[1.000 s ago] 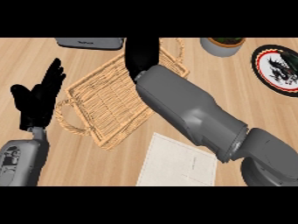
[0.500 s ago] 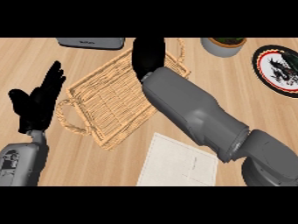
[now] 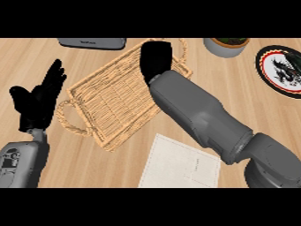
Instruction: Pick the croissant from the placemat and place it in the basket
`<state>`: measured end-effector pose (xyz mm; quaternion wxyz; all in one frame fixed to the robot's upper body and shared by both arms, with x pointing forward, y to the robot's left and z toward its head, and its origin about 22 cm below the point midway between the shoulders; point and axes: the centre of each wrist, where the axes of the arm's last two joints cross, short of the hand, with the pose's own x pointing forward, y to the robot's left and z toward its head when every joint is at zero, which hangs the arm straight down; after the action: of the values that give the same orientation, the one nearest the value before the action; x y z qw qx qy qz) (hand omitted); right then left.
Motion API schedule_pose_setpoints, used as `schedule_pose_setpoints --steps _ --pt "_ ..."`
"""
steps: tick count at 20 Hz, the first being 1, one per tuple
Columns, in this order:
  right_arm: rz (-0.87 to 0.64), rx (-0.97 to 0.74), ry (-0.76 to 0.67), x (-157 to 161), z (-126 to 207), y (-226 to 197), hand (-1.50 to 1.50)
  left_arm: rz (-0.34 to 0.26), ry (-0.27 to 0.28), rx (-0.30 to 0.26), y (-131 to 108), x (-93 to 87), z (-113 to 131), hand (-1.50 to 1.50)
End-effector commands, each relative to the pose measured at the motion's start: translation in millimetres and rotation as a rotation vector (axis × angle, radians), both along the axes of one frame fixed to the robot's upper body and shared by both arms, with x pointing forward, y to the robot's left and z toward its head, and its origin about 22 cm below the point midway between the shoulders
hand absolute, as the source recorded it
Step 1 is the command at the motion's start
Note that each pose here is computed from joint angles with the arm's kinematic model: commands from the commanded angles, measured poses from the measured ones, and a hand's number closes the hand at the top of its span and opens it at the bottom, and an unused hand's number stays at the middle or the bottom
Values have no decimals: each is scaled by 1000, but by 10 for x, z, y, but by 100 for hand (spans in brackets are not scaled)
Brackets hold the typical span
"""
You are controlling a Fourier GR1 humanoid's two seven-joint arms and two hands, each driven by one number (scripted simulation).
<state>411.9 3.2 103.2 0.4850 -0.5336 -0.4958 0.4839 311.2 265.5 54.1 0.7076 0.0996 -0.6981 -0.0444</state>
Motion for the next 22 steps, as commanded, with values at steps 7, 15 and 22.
schedule_pose_setpoints --steps 7,15,22 --pt "-32 38 90 -24 -92 -36 150 14 -17 -2 -25 -32 -6 0" --pt "-164 44 179 44 -148 -158 150 -11 -18 0 -105 -25 61 0" --pt "-115 258 25 -39 6 26 -150 14 -7 -18 -93 13 31 0"
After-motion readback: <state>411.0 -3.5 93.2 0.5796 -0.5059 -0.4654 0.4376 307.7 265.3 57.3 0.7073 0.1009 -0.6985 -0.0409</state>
